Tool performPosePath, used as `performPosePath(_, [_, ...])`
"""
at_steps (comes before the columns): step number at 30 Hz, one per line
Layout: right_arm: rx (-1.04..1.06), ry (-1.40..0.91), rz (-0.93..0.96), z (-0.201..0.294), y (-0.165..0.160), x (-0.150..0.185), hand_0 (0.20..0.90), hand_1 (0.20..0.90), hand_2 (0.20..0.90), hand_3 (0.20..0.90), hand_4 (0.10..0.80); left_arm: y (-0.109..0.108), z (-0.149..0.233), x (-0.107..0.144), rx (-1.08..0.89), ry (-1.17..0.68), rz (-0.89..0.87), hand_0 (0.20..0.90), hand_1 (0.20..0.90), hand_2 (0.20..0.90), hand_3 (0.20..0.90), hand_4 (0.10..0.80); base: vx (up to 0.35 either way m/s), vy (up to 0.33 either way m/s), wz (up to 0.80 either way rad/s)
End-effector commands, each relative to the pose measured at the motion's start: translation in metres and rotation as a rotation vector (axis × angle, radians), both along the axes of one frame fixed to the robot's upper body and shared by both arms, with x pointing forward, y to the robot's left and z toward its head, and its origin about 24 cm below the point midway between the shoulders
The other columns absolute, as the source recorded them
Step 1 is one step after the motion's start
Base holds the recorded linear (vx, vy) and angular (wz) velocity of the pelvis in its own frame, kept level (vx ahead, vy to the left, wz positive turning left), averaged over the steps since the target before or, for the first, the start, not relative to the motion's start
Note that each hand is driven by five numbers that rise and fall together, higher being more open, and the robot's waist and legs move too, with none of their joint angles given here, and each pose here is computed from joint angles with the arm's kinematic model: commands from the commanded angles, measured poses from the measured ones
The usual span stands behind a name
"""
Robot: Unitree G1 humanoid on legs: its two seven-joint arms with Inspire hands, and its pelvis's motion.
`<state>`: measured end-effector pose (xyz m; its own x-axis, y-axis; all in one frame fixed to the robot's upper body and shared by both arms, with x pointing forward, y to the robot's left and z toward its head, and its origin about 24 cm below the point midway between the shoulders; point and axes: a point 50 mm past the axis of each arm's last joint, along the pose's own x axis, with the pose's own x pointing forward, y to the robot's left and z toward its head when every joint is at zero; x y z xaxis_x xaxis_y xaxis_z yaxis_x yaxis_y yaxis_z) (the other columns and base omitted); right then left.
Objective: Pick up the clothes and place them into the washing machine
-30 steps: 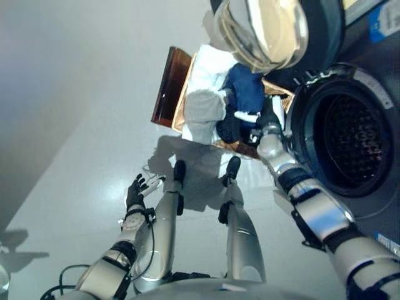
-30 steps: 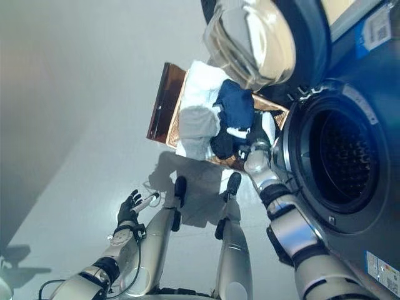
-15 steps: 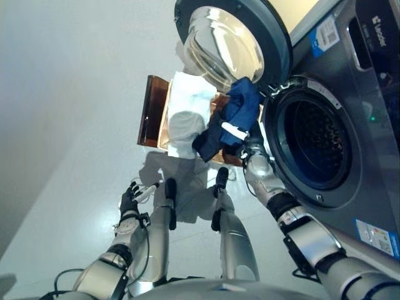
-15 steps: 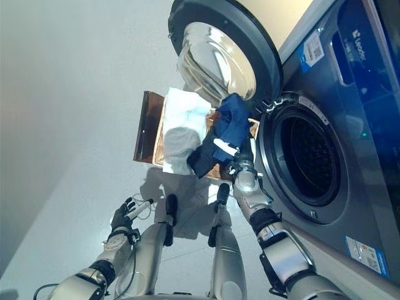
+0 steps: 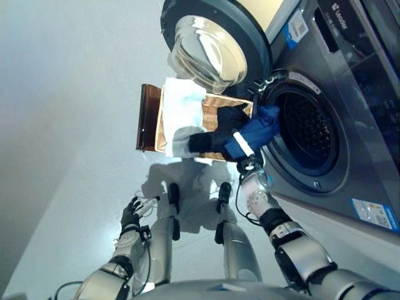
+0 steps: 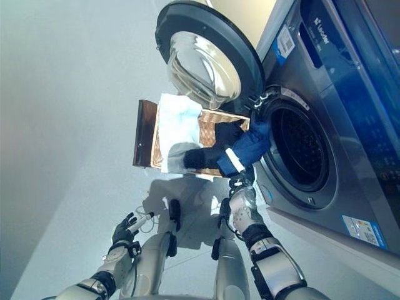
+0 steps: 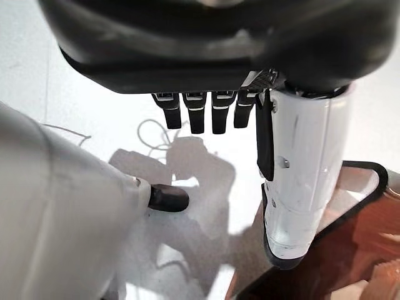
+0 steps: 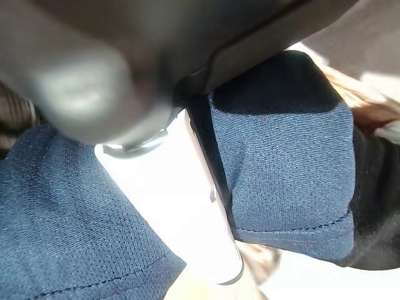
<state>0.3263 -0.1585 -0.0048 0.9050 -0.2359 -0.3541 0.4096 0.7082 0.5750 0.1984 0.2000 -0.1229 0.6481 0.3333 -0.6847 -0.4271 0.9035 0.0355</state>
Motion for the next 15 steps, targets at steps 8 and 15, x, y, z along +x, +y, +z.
performPosePath(8, [0.233,-0.256,-0.229,0.05,-0.024,0.026,0.2,0.2,0.2,0.2,0.3,-0.014,-0.001,0.003,-0.022,-0.003,-0.031,0.9,0.9,0.9,0.9,0.8,0.006,0.001,0.0])
performPosePath(15, [0.34,-0.288,-0.383,0.058,-0.048,0.032,0.2,0.2,0.2,0.2,0.3,-0.017,-0.002,0.003,-0.036,-0.001,-0.038,0.9,0.9,0.9,0.9,0.8,0.0,0.0,0.0])
